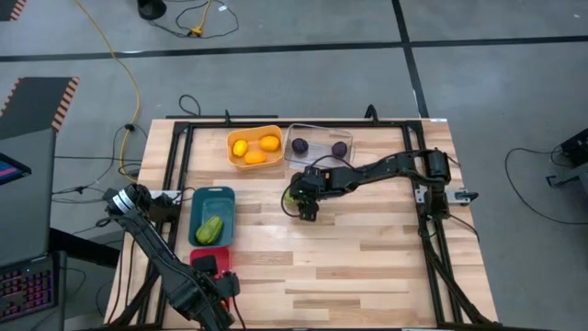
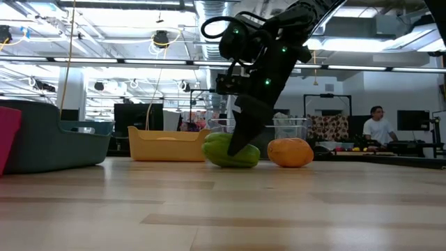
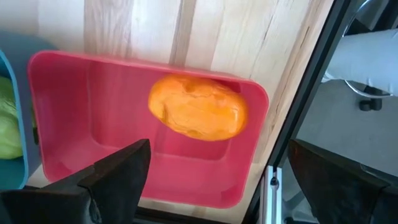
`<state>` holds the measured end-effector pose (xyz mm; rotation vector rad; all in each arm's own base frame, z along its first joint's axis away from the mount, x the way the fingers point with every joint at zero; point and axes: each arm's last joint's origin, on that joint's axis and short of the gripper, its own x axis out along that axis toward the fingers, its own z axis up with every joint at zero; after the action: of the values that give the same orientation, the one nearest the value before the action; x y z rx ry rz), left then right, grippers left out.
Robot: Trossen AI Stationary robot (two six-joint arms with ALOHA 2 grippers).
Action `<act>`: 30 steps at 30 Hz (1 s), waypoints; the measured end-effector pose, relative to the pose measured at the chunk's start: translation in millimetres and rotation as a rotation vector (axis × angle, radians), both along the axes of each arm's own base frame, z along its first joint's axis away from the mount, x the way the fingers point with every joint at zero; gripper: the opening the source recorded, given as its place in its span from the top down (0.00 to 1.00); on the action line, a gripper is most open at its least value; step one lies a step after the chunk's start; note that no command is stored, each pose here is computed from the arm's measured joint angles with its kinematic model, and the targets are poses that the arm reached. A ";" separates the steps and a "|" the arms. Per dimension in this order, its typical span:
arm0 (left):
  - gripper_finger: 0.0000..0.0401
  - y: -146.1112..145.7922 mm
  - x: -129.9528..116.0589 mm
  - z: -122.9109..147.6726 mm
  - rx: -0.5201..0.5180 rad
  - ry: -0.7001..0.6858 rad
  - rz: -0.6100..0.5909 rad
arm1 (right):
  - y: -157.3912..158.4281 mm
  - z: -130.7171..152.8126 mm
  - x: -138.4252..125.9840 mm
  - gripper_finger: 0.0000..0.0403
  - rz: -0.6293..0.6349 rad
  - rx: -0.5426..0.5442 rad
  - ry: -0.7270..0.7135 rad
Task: Sort produce into baskets
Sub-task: Put the green chayote into the blue bin
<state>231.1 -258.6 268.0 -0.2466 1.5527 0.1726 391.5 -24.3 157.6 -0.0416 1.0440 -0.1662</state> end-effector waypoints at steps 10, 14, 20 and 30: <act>0.09 0.9 1.0 0.0 0.031 -0.035 -0.011 | 21.8 31.6 17.7 0.30 0.053 0.010 -0.069; 0.09 1.0 1.1 0.0 0.036 -0.040 -0.012 | 33.7 60.1 33.0 0.30 0.081 0.010 -0.190; 0.09 0.5 1.7 0.0 0.030 -0.045 0.003 | 44.7 82.0 54.6 0.30 0.067 0.048 -0.505; 0.09 0.4 1.7 1.5 0.020 -0.052 -0.001 | 49.4 49.9 95.3 0.28 0.097 0.199 -0.867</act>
<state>232.7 -258.2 269.5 -0.2334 1.4992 0.1795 486.8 25.0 207.5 0.1509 0.1875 0.0174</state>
